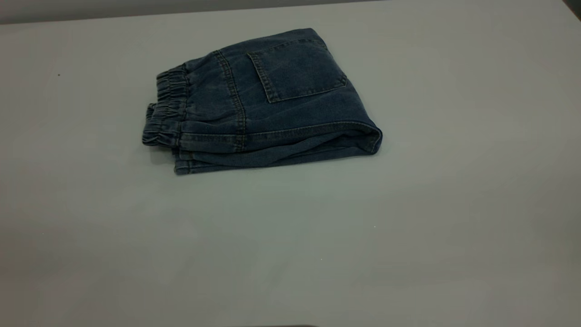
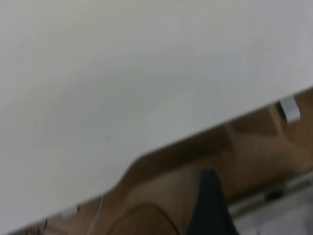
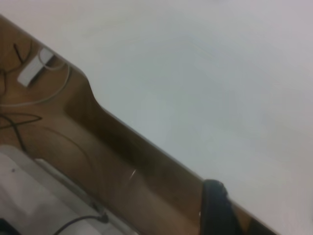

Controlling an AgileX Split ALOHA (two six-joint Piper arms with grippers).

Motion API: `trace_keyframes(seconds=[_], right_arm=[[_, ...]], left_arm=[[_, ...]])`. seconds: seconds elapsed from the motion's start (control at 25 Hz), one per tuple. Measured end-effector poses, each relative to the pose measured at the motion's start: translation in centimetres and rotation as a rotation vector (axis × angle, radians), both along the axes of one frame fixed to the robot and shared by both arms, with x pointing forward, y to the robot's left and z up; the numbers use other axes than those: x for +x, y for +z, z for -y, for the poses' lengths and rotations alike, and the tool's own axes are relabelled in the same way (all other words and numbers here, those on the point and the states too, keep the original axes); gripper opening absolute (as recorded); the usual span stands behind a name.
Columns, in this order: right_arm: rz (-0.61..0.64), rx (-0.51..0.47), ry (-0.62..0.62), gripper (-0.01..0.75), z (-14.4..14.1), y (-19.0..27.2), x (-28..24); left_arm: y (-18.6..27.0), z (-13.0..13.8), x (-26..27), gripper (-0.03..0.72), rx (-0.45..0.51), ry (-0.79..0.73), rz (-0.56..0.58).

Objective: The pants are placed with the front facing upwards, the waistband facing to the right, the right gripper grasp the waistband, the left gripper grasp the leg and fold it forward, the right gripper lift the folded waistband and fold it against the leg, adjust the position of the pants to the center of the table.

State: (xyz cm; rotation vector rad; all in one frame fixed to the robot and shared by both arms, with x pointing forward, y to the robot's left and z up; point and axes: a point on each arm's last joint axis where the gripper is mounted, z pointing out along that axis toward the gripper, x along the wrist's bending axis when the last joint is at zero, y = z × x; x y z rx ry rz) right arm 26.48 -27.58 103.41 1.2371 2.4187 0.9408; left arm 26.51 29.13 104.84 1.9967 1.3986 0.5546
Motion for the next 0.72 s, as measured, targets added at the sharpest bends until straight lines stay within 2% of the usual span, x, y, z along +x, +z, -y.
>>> trace_keyframes(seconds=[0.16, 0.6, 0.72], right_arm=[[0.004, 0.003, 0.0, 0.347, 0.06, -0.03, -0.06], [0.009, 0.008, -0.001, 0.347, 0.12, -0.01, -0.14], [0.016, 0.024, -0.083, 0.347, 0.4, 0.04, -0.16]], left_arm=[[-0.47, -0.21, -0.55, 0.459, 0.01, -0.029, 0.057], [-0.53, -0.22, -0.56, 0.459, 0.015, -0.036, 0.064], [-0.51, -0.21, -0.55, 0.459, 0.014, -0.036, 0.067]])
